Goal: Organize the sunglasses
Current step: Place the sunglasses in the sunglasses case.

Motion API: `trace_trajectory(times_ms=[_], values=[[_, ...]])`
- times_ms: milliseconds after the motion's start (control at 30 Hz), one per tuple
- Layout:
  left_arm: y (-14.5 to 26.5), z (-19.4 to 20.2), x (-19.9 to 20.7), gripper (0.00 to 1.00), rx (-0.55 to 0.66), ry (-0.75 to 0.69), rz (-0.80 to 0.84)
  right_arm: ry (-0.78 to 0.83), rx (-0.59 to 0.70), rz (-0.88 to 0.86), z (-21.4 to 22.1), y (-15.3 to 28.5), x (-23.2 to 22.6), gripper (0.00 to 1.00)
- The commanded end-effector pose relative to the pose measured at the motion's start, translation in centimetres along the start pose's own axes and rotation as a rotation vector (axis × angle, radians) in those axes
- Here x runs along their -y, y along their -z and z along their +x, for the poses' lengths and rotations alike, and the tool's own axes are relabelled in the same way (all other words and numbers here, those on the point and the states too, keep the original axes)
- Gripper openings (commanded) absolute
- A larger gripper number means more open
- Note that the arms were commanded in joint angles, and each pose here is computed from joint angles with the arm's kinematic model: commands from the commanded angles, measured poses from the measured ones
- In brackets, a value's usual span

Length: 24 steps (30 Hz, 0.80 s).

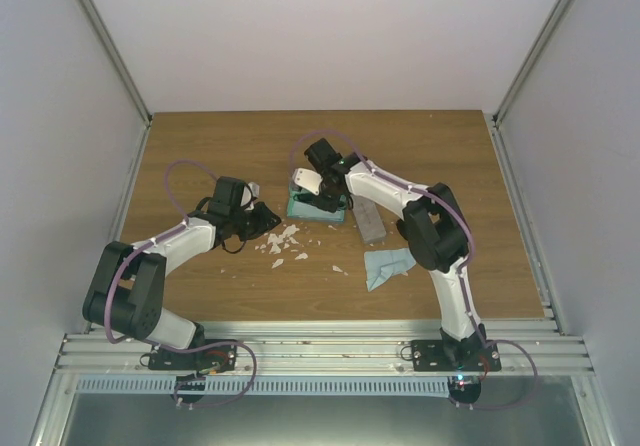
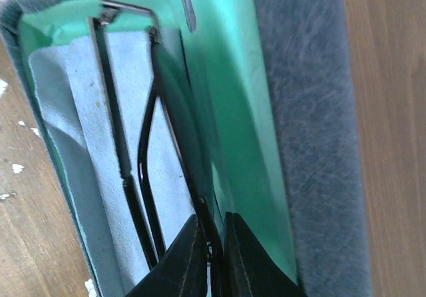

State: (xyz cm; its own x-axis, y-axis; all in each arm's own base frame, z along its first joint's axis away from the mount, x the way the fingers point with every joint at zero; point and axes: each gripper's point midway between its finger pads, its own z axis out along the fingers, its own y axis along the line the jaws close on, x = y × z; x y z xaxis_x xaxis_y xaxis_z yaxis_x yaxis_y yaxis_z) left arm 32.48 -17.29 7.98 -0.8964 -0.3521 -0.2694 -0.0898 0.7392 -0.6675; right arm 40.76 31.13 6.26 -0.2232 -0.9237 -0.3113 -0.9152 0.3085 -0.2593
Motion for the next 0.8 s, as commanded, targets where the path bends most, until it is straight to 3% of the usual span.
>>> trace_trajectory(times_ms=[0, 367, 767], values=[[-0.3, 0.3, 0.0, 0.19, -0.001, -0.021, 0.004, -0.027, -0.046, 0.028, 1.0, -1.7, -0.2, 0.10], [-0.4, 0.3, -0.1, 0.19, -0.005, -0.021, 0.003, -0.021, -0.025, 0.018, 0.8, -1.4, -1.7, 0.23], [-0.5, 0.2, 0.0, 0.21, -0.007, -0.021, 0.008, -0.059, 0.077, 0.036, 0.1, 3.1, -1.9, 0.57]])
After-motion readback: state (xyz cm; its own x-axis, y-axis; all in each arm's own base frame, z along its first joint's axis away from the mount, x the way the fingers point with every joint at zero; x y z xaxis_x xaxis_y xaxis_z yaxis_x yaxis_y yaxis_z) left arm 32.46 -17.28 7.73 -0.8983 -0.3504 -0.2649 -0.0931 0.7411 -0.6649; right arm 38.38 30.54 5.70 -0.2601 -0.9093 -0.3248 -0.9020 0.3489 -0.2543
